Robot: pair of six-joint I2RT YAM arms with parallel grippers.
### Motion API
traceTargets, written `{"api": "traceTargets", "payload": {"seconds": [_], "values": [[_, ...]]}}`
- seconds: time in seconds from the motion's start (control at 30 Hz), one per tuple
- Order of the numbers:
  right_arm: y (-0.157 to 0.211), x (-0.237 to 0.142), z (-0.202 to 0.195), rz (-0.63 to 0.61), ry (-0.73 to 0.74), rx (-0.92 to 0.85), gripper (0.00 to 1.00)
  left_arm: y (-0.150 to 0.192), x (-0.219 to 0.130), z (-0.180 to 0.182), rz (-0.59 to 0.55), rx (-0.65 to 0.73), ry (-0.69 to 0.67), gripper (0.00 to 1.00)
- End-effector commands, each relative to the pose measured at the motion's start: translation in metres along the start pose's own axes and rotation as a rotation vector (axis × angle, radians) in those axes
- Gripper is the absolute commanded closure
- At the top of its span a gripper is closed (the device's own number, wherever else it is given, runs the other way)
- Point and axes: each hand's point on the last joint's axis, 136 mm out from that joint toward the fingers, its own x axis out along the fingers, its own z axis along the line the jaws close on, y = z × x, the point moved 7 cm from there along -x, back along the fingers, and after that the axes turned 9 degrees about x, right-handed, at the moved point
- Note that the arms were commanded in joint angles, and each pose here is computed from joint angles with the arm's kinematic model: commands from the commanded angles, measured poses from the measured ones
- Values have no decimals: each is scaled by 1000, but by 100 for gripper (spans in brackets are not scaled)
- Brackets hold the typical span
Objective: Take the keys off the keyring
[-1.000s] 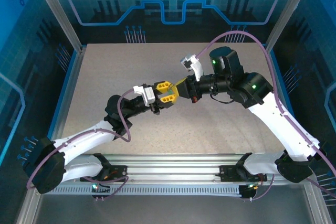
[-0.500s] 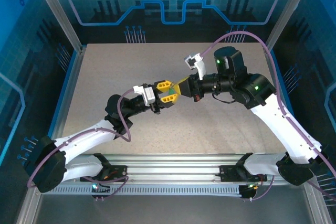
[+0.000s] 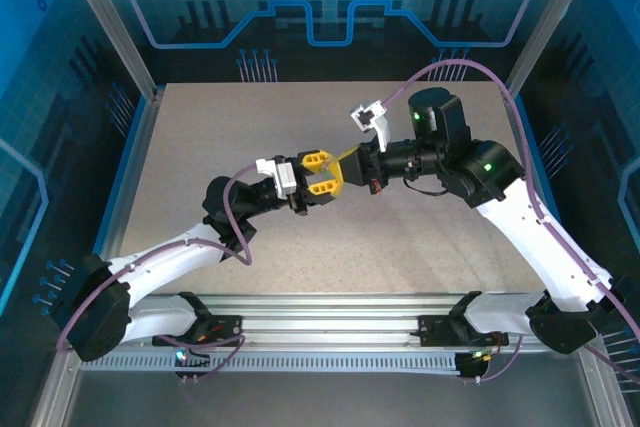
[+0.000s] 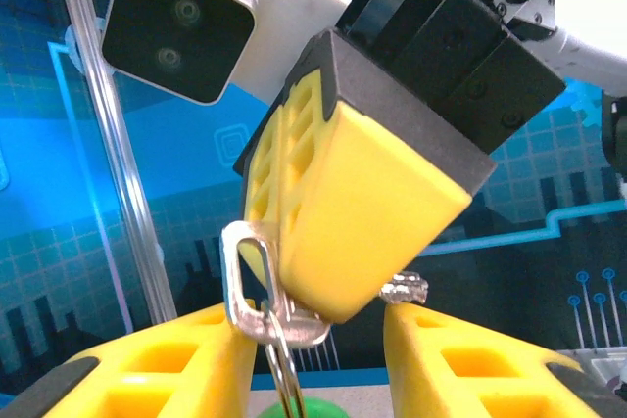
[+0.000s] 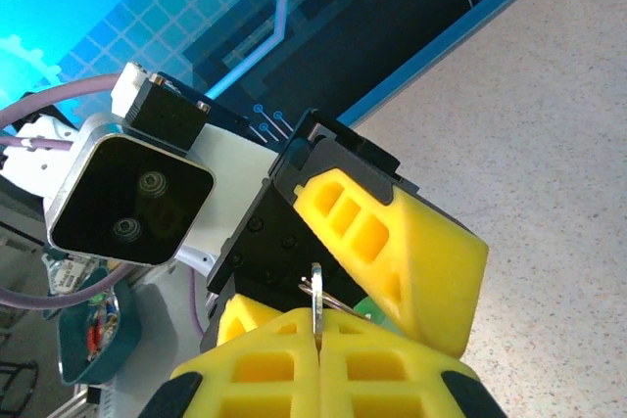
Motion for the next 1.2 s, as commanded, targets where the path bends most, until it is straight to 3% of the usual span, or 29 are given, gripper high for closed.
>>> {"api": "traceTargets", "payload": {"seconds": [0.0,0.1,0.4,0.53,0.63,0.83,1.07,1.17], "values": [[-2,-5,5,-11,-56,7,100,-17,4,3,-71,21,34,63],[-2,-6,6,-15,-81,15,100,-18,5,4,-77,13,47,65],[-5,-13,2,-42,-85,27,100,-12,-14,0,-54,-19,-12,49],[-7,-14,2,-50,-91,29,100,-12,-23,-4,-27,-35,-19,47],[-7,-14,1,-53,-95,29,100,-12,-27,-7,-9,-43,-16,52],[-7,-12,1,-51,-111,38,100,-9,-24,-5,12,-44,1,77],[-6,-13,2,-52,-129,47,100,-4,-12,6,19,-37,-23,79],[-5,-14,3,-53,-125,44,100,-2,-10,11,21,-28,-60,67]]}}
